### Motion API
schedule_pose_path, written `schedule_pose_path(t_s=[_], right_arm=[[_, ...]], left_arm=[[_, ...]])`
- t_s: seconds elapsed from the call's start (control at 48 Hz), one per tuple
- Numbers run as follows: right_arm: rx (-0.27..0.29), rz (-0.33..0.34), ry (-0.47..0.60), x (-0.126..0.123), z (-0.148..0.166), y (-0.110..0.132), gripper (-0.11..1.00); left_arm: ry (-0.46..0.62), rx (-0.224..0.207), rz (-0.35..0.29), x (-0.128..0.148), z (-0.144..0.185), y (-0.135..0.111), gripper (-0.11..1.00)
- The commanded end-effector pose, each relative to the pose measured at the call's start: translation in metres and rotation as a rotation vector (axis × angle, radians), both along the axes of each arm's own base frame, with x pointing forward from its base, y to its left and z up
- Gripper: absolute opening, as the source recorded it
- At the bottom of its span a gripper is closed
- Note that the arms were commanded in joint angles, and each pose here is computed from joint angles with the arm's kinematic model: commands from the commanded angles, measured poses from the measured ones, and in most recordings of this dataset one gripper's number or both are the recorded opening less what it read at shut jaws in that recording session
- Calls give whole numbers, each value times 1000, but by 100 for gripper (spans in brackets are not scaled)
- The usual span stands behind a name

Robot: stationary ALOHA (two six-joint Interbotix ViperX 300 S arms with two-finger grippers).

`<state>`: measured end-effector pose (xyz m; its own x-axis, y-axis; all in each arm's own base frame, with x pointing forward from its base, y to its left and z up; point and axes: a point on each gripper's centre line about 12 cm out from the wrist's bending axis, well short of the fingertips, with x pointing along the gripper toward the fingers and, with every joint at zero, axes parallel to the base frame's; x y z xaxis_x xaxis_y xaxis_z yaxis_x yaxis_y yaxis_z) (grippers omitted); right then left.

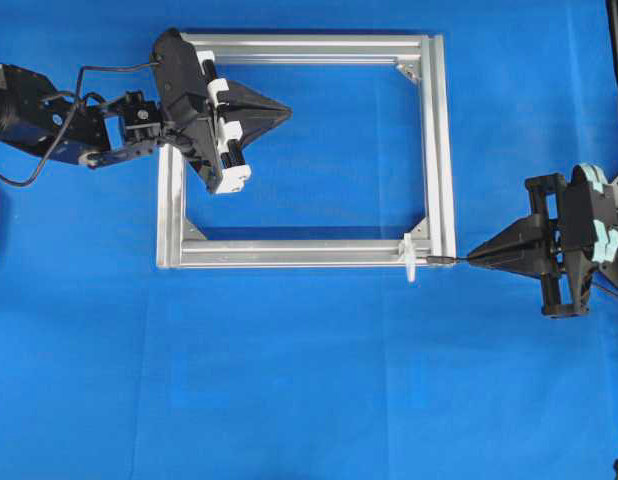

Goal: Insert the wire through the string loop located on the right side.
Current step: 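Push the USB plug through the white zip-tie loop with the right gripper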

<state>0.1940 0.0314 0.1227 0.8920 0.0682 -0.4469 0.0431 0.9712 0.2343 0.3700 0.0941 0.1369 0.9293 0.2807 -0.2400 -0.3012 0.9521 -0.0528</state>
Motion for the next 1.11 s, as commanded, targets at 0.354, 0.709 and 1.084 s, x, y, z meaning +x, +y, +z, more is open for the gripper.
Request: schedule_pose_path(t_s=[0.354,0.709,1.084], right_arm=[[0,-11,-45,19,9,3,-4],[-28,-35,-62,64,2,9,-4],[-36,-47,-41,78,-6,10,-4]], left_arm=[[-62,18,-11,7,19,-2,0],[-62,21,-23,9,19,-6,0],[-75,24,-56,10,20,-19,0]])
